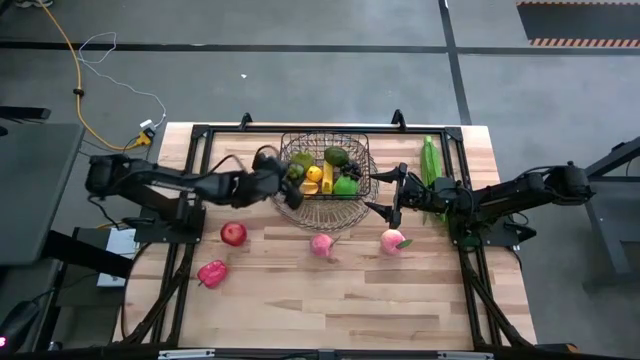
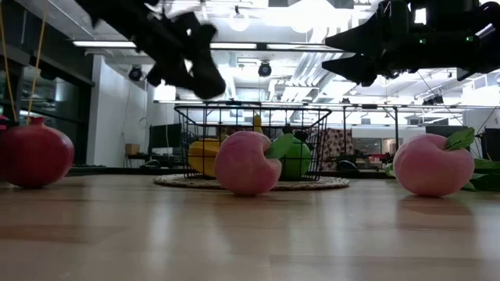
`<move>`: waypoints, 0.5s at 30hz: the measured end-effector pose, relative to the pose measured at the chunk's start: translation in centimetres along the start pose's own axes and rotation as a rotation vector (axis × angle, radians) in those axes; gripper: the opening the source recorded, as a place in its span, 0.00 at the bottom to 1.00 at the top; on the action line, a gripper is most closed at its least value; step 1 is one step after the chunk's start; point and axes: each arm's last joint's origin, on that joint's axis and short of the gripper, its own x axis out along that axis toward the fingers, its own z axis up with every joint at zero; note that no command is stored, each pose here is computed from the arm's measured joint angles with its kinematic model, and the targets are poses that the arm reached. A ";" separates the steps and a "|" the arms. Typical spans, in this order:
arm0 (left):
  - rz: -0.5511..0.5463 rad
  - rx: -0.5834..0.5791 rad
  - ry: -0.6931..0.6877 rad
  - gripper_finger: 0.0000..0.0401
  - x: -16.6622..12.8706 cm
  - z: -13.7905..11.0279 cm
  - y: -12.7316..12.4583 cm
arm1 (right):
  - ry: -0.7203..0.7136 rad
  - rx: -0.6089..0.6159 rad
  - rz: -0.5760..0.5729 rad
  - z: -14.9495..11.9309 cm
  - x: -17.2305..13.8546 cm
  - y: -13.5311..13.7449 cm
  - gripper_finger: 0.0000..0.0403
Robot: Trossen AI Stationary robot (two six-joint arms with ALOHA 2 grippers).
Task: Build produce basket
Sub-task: Put the mangosteen into the black wire basket
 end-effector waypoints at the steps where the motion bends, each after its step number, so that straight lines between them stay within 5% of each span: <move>1: 0.028 -0.015 0.023 0.69 0.6 0.0 0.3 | 0.000 0.000 0.000 0.0 0.0 0.0 0.97; 15: 0.080 -0.059 0.089 0.69 4.7 -0.8 0.9 | 0.000 0.000 0.000 0.0 0.0 0.0 0.97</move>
